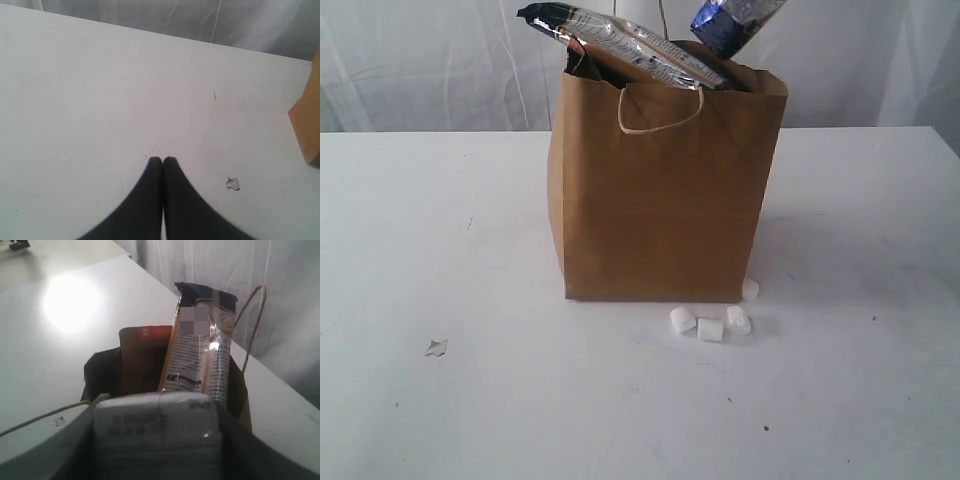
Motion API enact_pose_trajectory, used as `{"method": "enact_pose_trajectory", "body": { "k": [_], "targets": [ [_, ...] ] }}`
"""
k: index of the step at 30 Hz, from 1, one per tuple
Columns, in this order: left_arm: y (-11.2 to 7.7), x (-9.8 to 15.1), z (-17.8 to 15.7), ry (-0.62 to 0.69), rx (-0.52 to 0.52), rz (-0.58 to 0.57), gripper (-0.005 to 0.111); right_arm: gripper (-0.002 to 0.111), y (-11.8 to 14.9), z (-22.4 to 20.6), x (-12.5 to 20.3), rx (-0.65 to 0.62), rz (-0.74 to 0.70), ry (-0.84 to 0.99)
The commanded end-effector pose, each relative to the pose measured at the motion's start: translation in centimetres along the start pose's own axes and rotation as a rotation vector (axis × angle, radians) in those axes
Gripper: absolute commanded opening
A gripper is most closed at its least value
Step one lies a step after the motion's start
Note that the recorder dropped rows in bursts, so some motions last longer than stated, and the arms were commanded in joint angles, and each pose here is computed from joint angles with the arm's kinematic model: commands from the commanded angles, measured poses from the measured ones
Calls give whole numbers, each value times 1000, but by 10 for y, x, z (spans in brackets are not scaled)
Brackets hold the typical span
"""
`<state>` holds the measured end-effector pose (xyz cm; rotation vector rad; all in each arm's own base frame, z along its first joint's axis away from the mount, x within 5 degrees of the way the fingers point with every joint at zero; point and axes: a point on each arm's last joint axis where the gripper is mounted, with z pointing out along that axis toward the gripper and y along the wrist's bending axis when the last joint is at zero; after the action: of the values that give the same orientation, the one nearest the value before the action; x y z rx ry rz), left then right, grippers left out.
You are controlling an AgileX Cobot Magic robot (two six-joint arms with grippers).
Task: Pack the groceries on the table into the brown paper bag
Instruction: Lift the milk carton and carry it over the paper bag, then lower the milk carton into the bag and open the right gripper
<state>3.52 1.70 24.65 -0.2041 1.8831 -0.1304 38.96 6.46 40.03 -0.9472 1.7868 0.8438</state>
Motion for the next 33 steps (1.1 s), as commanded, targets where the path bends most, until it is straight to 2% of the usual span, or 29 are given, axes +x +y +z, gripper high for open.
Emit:
{"method": "enact_pose_trajectory", "body": {
  "k": [1, 12, 22, 33],
  "targets": [
    [0, 1, 0, -5, -1, -7, 0, 0, 4, 11, -10, -76, 29, -129],
    [0, 1, 0, -5, -1, -7, 0, 0, -1, 53, 8, -157, 36, -94],
    [0, 1, 0, -5, -1, -7, 0, 1, -1, 58, 11, -166, 44, -89],
    [0, 1, 0, -5, -1, -7, 0, 25, 5, 71, 14, -191, 9, -57]
  ]
}}
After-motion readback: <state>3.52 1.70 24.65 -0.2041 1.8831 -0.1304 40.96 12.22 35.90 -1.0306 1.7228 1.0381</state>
